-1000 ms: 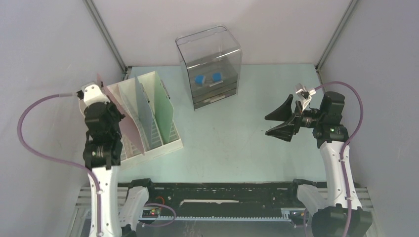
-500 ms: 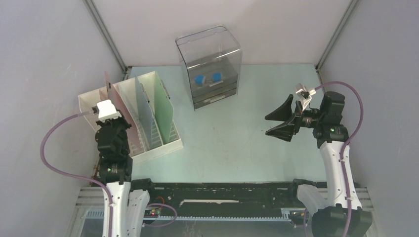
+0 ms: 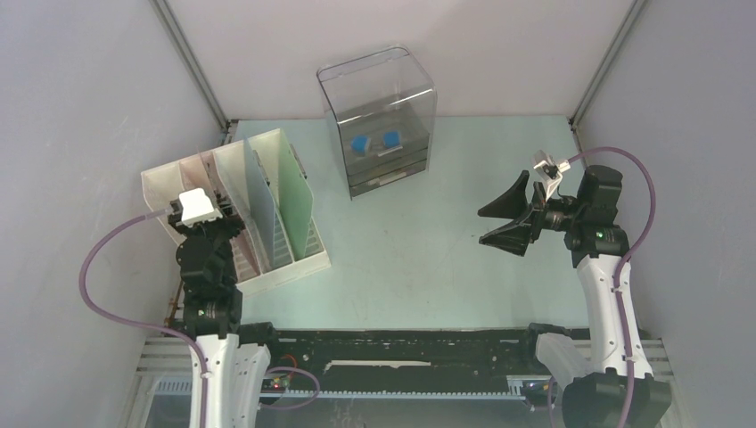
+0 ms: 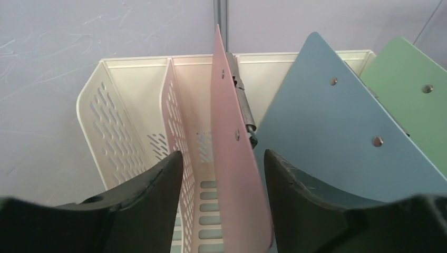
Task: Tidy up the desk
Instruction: Place the folder in the storage box, then reset both arms
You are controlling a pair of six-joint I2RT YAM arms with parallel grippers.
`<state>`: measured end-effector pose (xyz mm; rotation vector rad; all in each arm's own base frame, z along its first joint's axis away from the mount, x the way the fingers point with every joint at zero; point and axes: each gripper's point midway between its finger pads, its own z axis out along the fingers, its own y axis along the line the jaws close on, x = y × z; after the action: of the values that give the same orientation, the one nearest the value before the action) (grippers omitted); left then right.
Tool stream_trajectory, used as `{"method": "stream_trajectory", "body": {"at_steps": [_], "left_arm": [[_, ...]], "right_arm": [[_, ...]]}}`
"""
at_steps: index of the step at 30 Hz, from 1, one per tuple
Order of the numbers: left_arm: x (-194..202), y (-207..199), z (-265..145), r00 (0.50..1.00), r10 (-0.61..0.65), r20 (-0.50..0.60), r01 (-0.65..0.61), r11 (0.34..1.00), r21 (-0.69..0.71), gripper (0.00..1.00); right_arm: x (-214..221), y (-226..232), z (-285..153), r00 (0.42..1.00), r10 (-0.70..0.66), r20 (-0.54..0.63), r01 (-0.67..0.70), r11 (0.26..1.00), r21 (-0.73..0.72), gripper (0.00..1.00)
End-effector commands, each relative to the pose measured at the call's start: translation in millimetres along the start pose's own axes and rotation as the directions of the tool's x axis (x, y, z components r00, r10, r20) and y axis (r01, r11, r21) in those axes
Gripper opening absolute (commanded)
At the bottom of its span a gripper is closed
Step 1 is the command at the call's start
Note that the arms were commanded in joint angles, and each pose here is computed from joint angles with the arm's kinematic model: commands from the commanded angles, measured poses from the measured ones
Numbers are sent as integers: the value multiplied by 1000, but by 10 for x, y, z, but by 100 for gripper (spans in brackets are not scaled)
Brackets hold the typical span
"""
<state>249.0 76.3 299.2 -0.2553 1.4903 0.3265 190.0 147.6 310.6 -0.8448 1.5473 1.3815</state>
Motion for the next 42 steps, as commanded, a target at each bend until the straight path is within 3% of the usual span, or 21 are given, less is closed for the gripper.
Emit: {"method": "stream_trajectory", "body": {"at_steps": [1, 5, 13, 20, 26, 32, 42], "left_arm": [[-276, 14, -64, 996, -81, 41, 81, 997, -3, 77], [-496, -82, -185, 983, -178, 44, 176, 983, 56, 99], [-887, -563, -566, 956, -289, -56, 290, 895, 339, 100], [-1016, -972, -909, 921, -346, -181, 386, 742, 548, 100], [-1048, -1214, -1093, 885, -360, -294, 462, 615, 639, 100], [-1025, -1348, -1200, 872, -360, -331, 484, 540, 688, 100], [-885, -1906, -1269, 900, -195, -391, 436, 449, 780, 100]], "right_arm": [[-29, 296, -29, 1000, -21, 3, 21, 989, -144, 100], [-32, 286, -33, 1000, -22, 5, 22, 990, -141, 100], [-41, 245, -52, 1000, -25, 10, 26, 993, -119, 100], [-56, 143, -91, 1000, -11, 22, 12, 998, -64, 100], [-83, 30, -167, 999, 0, 41, 1, 1000, -6, 100], [-105, -132, -254, 998, 10, 61, -15, 996, 84, 100], [-169, -453, -486, 993, 42, 113, -72, 959, 273, 100]]}}
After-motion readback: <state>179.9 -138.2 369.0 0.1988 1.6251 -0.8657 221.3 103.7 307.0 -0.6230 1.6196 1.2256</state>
